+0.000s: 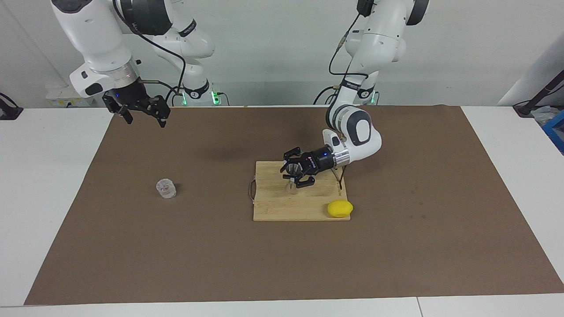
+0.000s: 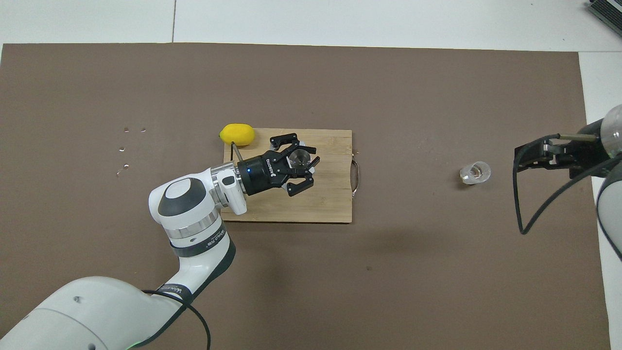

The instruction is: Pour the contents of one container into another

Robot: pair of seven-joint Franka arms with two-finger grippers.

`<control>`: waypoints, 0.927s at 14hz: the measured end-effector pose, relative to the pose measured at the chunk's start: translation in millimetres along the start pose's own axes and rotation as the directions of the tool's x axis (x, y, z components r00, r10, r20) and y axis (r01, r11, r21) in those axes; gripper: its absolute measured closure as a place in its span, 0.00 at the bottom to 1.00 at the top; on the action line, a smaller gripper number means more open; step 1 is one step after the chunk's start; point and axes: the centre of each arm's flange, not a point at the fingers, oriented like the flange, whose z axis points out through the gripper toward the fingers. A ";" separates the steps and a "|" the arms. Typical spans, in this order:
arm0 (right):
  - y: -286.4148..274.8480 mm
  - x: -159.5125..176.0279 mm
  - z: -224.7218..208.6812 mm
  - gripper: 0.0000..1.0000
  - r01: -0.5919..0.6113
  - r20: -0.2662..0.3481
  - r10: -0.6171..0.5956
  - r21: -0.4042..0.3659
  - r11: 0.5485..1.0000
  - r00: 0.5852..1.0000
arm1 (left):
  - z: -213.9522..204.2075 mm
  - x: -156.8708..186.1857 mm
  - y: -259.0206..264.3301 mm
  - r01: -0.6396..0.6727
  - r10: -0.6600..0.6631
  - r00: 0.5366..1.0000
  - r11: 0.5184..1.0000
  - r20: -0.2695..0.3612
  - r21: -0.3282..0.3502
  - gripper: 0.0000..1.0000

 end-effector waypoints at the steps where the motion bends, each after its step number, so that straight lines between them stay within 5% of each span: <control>1: 0.0 0.0 0.0 0.00 0.000 0.000 0.000 0.000 1.000 1.000 | -0.2 -1.8 -0.5 -0.010 0.010 1.000 1.000 -0.001 0.005 0.77; 5: 1.5 -0.4 0.6 0.00 -0.023 0.006 0.023 -0.001 1.000 1.000 | -1.2 -11.4 -2.4 -0.022 0.022 1.000 1.000 0.005 0.013 0.77; 8: 2.8 -0.2 0.7 0.00 -0.213 0.006 0.213 -0.002 0.977 0.977 | -1.5 -11.4 -2.8 -0.026 0.026 1.000 1.000 0.004 0.015 0.77; 11: 5.4 1.8 2.9 0.00 -0.457 0.017 0.457 0.016 0.889 0.889 | -1.5 -11.6 -2.8 -0.026 0.026 1.000 1.000 0.004 0.015 0.77; 13: 19.9 7.9 9.0 0.00 -0.626 0.054 0.623 0.048 0.779 0.780 | -1.6 -12.6 -2.9 -0.027 0.027 1.000 1.000 0.006 0.015 0.77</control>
